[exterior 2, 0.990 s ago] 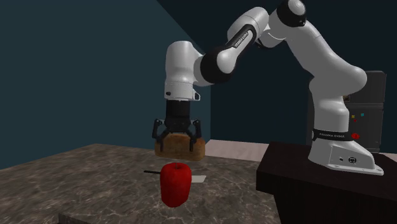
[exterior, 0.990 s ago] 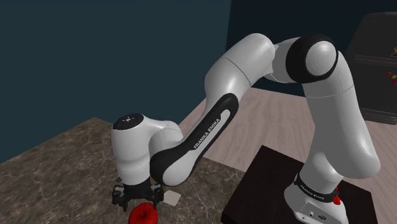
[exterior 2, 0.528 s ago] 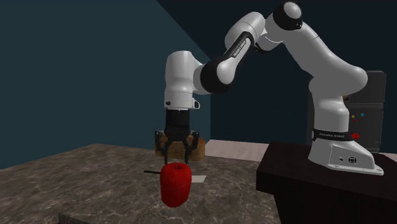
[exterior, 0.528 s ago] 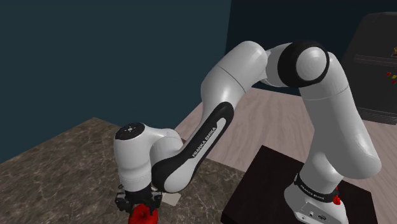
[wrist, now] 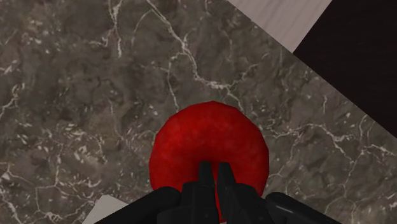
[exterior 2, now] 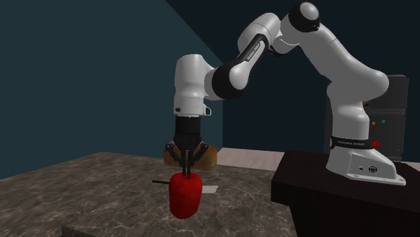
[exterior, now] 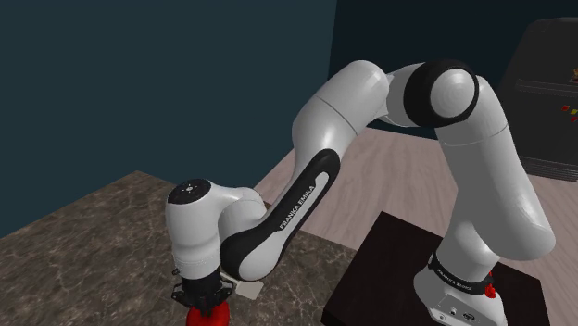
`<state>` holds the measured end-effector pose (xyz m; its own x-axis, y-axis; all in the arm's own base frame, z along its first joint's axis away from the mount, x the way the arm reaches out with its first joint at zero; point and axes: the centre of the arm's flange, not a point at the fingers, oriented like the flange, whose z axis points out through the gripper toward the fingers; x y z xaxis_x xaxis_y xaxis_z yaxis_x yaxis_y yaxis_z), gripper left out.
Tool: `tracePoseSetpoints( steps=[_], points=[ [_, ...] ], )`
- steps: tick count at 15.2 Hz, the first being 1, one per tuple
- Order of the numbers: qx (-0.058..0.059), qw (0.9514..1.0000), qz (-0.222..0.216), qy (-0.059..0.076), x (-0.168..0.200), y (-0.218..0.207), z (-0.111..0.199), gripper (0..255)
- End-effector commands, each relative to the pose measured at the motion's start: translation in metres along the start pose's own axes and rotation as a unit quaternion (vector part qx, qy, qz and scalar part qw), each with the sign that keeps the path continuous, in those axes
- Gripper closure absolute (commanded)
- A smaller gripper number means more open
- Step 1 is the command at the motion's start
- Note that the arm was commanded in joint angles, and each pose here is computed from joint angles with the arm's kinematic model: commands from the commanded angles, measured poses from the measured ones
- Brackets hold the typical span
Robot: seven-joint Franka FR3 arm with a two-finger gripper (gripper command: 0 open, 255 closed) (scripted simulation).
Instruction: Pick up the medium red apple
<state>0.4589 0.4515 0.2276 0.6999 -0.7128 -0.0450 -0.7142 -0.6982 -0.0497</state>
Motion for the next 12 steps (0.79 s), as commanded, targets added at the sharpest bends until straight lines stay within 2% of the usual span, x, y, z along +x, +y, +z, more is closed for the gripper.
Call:
tracePoseSetpoints(
  steps=[1,12],
  points=[
    [0.000,1.0000,0.000,0.000,0.000,0.000,0.000,255],
    [0.000,1.0000,0.000,0.000,-0.003,-0.003,-0.058,255]
  ],
)
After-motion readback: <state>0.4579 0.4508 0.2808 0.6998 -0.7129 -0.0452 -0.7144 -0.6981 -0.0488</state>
